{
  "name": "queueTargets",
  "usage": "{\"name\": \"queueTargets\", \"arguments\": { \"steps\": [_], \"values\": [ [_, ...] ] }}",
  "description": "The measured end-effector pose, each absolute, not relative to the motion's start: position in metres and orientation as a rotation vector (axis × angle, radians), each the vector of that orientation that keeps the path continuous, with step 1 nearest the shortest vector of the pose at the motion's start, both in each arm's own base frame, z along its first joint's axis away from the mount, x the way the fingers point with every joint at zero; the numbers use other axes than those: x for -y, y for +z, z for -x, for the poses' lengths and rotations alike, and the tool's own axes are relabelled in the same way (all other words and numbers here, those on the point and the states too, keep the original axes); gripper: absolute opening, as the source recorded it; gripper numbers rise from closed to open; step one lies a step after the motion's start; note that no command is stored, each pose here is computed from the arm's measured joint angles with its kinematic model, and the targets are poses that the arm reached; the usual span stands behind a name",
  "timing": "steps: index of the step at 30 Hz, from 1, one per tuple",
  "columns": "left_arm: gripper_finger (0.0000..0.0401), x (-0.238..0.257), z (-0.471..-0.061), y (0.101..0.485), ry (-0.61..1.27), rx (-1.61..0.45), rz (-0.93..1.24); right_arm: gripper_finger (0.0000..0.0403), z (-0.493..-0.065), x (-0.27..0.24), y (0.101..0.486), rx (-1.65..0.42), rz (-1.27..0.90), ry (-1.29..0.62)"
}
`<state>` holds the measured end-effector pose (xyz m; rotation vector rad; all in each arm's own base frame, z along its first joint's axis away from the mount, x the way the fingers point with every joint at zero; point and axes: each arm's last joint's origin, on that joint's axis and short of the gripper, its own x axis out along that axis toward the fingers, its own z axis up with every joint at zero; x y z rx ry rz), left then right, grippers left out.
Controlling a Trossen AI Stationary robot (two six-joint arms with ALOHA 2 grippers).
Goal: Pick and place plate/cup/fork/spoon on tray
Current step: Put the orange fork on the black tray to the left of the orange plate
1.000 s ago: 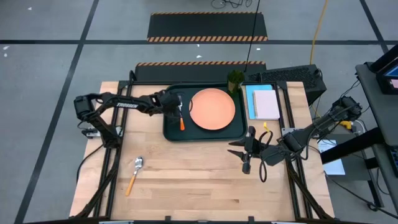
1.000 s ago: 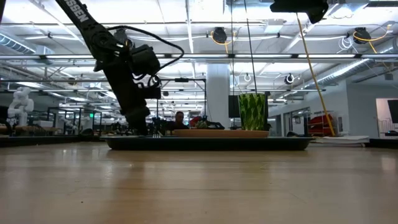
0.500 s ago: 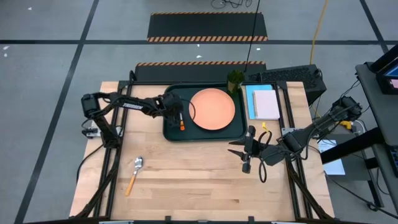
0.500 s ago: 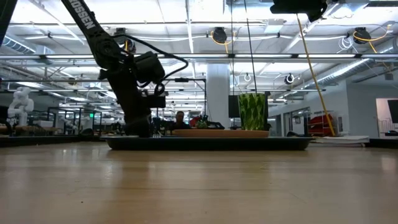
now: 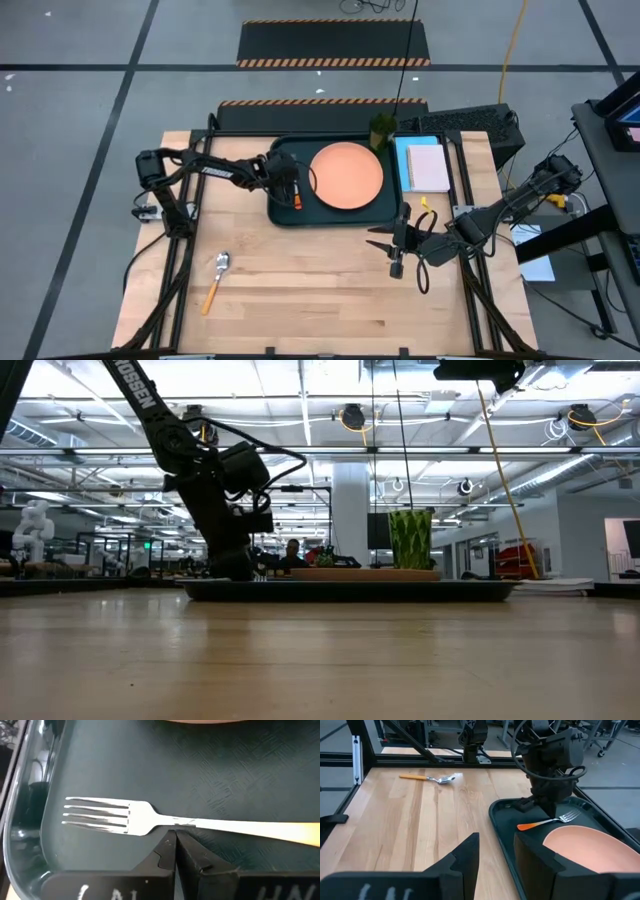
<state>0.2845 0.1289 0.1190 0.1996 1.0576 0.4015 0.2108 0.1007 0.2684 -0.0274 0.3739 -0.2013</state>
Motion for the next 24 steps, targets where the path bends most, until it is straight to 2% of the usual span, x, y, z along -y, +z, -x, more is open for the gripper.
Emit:
{"name": "queueTargets", "arguments": {
  "steps": [7,24],
  "values": [
    [0.0004,-0.13,-0.295,0.13,0.393,-1.028,-0.217,0.0118,-0.211,-0.101,0.268,-0.375,0.028,-0.201],
    [0.0006,-0.124,-0.298,0.126,0.391,-1.024,-0.172,0.0118,-0.211,-0.101,0.268,-0.372,0.008,-0.202]
  ]
}}
